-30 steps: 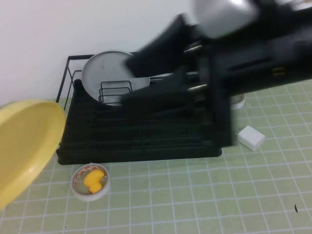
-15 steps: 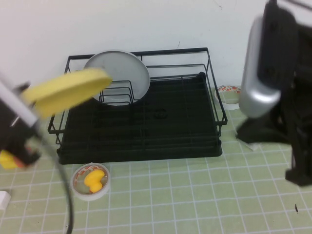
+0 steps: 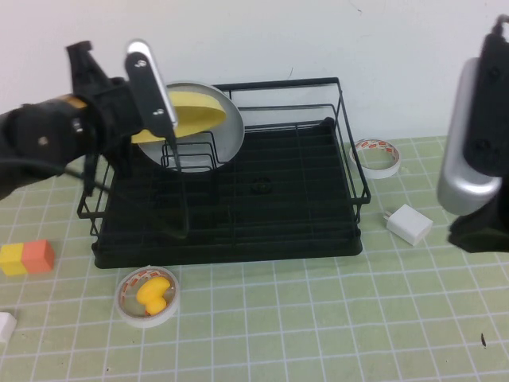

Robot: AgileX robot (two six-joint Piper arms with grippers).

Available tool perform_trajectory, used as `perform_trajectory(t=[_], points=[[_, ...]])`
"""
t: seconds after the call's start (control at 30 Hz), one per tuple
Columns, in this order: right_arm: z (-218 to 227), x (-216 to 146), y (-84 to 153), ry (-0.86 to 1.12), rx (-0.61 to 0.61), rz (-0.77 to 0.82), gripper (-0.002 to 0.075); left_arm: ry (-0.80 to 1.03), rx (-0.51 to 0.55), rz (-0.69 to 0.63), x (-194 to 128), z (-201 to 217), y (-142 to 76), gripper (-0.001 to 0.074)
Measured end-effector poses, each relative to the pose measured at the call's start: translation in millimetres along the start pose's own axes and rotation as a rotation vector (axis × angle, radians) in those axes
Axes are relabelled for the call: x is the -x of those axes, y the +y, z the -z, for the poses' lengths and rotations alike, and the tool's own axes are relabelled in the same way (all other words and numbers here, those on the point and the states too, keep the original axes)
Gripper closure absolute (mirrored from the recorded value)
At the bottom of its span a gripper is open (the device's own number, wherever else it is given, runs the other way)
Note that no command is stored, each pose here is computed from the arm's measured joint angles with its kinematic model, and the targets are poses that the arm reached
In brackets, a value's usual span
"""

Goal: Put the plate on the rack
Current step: Place the plate on the rack

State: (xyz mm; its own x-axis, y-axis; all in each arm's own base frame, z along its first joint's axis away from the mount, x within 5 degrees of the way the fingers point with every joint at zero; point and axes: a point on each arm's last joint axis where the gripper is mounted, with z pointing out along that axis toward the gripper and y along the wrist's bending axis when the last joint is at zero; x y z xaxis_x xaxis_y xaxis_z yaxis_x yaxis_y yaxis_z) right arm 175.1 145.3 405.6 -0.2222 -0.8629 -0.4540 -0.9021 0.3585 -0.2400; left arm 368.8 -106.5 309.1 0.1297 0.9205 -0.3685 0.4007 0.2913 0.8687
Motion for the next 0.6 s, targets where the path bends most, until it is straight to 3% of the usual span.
perform_trajectory(t=[0.23,0.6], points=[[2.3,-7.3,-1.2,0.051,-0.034,-0.022,0.0721,0.014,-0.004,-0.029,-3.9,-44.6,-6.7,0.0636],[3.3,-8.7,-2.8,0.060,-0.055,-0.020,0.0721,0.056,0.011,-0.006,-20.3,-87.9,-37.3,0.0636]])
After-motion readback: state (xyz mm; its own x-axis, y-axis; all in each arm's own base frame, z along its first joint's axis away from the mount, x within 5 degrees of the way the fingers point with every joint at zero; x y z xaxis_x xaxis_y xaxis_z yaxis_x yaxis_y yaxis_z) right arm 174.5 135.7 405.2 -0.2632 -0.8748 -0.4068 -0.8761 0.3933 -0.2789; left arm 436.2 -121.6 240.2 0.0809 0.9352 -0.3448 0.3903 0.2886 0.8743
